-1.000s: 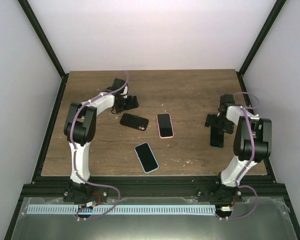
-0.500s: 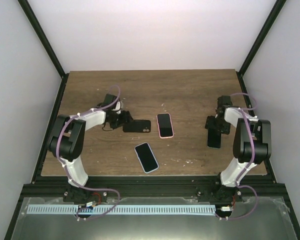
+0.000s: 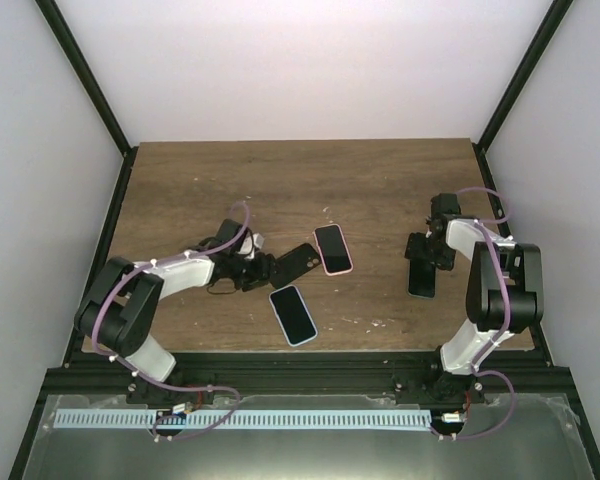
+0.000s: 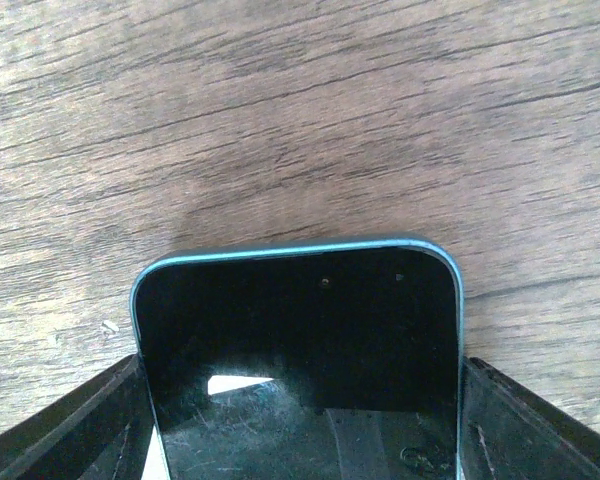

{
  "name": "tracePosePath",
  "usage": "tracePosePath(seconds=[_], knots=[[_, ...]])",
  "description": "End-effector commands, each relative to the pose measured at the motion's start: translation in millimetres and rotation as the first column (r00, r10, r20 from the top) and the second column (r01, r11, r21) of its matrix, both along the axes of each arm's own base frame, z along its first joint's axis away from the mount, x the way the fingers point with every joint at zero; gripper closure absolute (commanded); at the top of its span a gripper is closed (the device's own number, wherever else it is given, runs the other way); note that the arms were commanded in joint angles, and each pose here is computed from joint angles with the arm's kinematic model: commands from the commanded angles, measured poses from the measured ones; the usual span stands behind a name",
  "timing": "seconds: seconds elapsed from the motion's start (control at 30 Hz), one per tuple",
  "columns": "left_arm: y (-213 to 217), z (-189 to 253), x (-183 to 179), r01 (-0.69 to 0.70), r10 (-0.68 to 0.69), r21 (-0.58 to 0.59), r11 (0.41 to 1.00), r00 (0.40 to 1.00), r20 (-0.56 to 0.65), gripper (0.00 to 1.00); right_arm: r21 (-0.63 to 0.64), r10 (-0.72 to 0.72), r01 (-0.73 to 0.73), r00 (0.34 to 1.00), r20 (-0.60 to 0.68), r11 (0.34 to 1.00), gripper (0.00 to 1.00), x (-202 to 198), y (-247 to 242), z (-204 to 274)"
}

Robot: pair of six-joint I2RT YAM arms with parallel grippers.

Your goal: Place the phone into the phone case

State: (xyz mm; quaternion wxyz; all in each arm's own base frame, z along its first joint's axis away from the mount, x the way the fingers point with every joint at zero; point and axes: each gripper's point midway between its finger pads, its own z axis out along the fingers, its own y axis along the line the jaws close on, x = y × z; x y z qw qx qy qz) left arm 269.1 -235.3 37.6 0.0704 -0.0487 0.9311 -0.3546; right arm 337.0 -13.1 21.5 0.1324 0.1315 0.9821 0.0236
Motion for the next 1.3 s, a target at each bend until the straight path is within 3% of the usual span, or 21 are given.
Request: tracePosePath(seconds=[0.0, 0.07, 0.17, 0.37, 0.6, 0.8, 0.97, 1.07, 1.17, 1.27], knots=[[10.3, 22.3, 19.2, 0.018, -0.034, 0.116, 0.993, 0.990, 0.135, 0.31, 0.079, 0.032, -0.027, 0.998, -0.059, 0.997, 0.29, -12.3, 20.0, -14.5], [23.5, 23.9, 32.7, -0.001, -0.048, 0.233, 0.972, 0.978, 0.203, 0.29, 0.079, 0.041, -0.035, 0.996, -0.077, 0.996, 0.29, -10.7, 20.3, -18.2], [29.4, 20.9, 49.8, -0.008, -0.069, 0.316, 0.949, 0.970, 0.234, 0.28, 0.082, 0.050, -0.043, 0.995, -0.085, 0.996, 0.29, -9.8, 24.3, -20.6], [9.5, 3.4, 63.5, 0.068, -0.129, 0.289, 0.955, 0.972, 0.198, 0.28, 0.040, 0.088, -0.084, 0.991, -0.101, 0.996, 0.09, -13.7, 26.9, -18.1], [2.7, -9.1, 65.0, 0.127, -0.184, 0.290, 0.949, 0.967, 0.178, 0.29, -0.016, 0.074, -0.077, 0.986, -0.149, 0.997, 0.00, -28.7, 25.8, -15.6], [4.0, -10.6, 66.7, 0.160, -0.227, 0.320, 0.934, 0.956, 0.185, 0.32, -0.036, 0.059, -0.069, 0.972, -0.228, 0.997, 0.00, -39.3, 27.3, -18.2], [2.7, -10.2, 67.2, 0.160, -0.227, 0.317, 0.935, 0.956, 0.187, 0.45, 0.011, 0.071, -0.070, 0.976, -0.205, 0.997, 0.09, -37.0, 37.3, -13.1], [2.5, -8.8, 66.8, 0.162, -0.226, 0.316, 0.935, 0.958, 0.178, 0.59, 0.033, 0.076, -0.071, 0.980, -0.183, 0.997, 0.19, -34.9, 41.3, -13.3], [2.8, -6.6, 63.5, 0.166, -0.215, 0.276, 0.947, 0.964, 0.156, 0.75, 0.023, 0.071, -0.069, 0.983, -0.170, 0.997, 0.21, -29.8, 39.8, -11.5], [9.3, -2.8, 63.3, 0.135, -0.182, 0.279, 0.951, 0.972, 0.151, 0.83, 0.029, 0.068, -0.065, 0.991, -0.118, 0.997, 0.24, -17.9, 43.9, -1.9]])
